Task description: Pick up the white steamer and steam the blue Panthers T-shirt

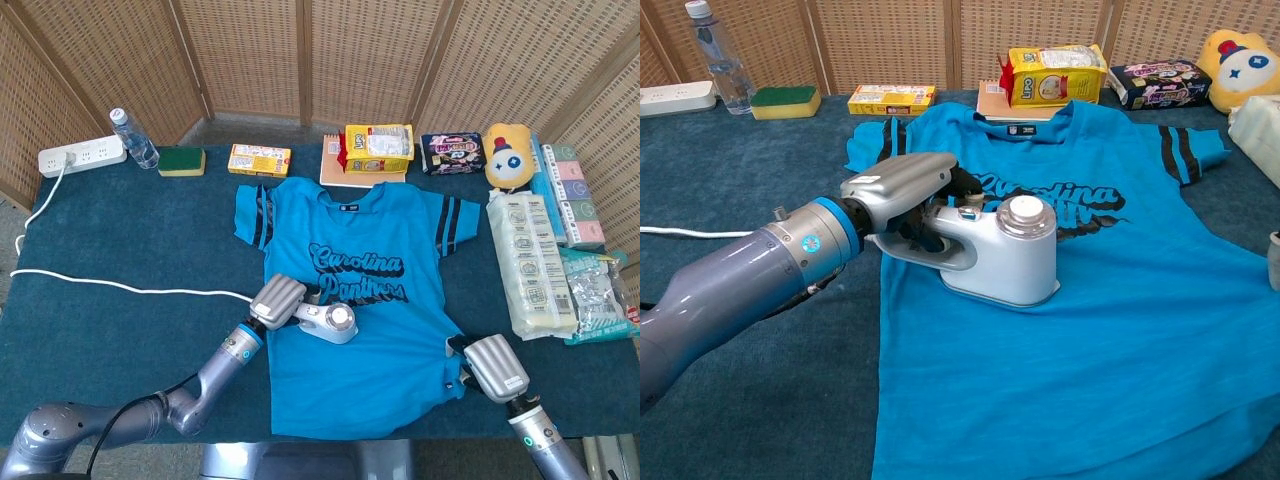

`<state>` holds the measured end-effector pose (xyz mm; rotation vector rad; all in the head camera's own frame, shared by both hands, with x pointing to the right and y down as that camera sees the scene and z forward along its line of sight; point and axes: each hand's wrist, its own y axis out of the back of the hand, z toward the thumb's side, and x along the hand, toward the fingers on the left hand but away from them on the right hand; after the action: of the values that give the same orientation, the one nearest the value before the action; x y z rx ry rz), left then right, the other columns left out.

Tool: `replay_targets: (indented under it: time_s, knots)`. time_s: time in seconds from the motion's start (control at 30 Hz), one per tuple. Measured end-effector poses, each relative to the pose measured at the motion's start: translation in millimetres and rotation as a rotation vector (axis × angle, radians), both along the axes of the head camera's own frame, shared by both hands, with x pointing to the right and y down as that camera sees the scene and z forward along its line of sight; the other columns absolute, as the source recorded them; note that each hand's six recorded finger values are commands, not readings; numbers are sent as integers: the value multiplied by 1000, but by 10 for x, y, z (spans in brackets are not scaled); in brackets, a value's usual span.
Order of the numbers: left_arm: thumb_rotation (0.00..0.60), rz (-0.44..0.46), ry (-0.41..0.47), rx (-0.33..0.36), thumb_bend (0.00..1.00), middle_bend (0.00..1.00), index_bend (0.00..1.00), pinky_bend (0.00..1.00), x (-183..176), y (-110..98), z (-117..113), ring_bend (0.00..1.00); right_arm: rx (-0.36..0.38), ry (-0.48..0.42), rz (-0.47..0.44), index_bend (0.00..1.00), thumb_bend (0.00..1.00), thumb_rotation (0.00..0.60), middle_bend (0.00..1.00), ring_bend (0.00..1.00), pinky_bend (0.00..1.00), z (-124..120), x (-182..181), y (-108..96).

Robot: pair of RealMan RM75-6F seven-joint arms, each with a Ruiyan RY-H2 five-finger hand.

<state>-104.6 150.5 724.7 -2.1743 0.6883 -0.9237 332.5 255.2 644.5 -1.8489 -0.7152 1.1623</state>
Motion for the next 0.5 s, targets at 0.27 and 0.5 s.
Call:
replay_targets:
  time_s: [0.27, 0.5]
  knots:
    - [600, 34, 9, -5, 482, 727, 560, 761, -138, 110, -80, 662, -2, 0, -7, 641, 566, 600, 591, 650, 803, 6, -36, 7]
    - [600, 76, 22, -7, 481, 727, 560, 761, -195, 239, -161, 662, -2, 0, -10, 643, 567, 600, 592, 650, 804, 6, -49, 10]
